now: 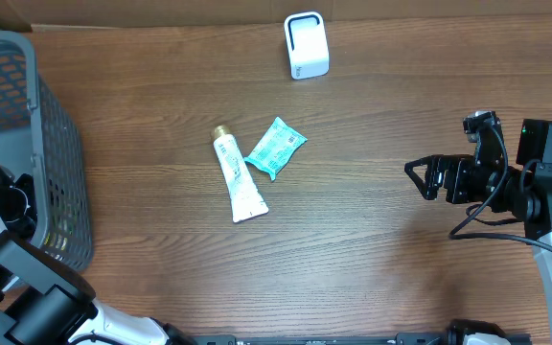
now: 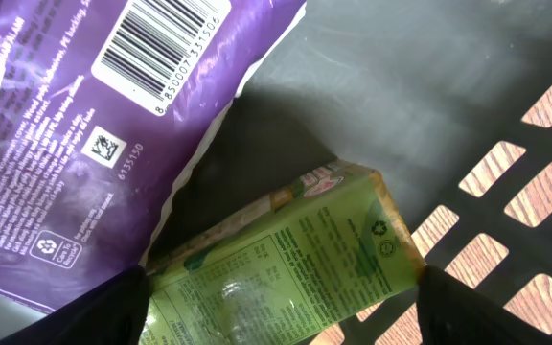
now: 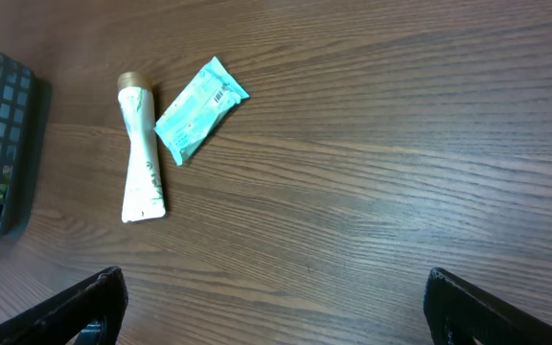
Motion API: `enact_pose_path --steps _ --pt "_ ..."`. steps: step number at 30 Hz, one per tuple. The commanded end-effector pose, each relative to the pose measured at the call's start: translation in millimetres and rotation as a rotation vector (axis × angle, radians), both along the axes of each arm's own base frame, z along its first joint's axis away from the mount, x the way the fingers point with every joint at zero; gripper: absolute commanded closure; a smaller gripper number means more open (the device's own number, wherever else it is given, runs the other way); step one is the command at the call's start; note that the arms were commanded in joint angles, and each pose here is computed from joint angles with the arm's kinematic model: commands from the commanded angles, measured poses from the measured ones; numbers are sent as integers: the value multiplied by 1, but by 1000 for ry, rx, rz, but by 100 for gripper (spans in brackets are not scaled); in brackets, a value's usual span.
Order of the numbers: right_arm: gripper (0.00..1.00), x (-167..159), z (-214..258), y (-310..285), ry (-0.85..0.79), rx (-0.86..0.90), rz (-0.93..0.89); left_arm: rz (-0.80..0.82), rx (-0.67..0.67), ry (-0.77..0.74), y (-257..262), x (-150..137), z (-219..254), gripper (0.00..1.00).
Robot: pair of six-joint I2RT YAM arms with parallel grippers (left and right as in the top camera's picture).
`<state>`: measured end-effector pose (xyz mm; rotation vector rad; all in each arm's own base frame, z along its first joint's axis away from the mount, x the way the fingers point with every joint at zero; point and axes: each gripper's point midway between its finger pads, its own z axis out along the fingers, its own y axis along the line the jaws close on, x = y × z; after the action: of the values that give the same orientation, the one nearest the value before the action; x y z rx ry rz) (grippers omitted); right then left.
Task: Scan the item barcode
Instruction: 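Grasp the green tea carton with the left gripper inside the basket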
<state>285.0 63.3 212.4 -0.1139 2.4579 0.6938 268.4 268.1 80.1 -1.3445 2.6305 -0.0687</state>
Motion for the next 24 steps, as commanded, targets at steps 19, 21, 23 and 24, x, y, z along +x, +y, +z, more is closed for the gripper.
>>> enact_pose_path --steps 19,21,23,24 --pt "0 2 10 3 -32 8 17 -155 4 33 -5 5 -16 14" --pt "0 3 10 3 -33 8 17 -156 -9 44 -9 2 -18 15" --pt "0 3 10 4 -33 8 17 -156 -25 59 -13 -2 -21 18" --pt "0 3 10 4 -33 8 17 -155 -31 72 -15 -6 -24 20"
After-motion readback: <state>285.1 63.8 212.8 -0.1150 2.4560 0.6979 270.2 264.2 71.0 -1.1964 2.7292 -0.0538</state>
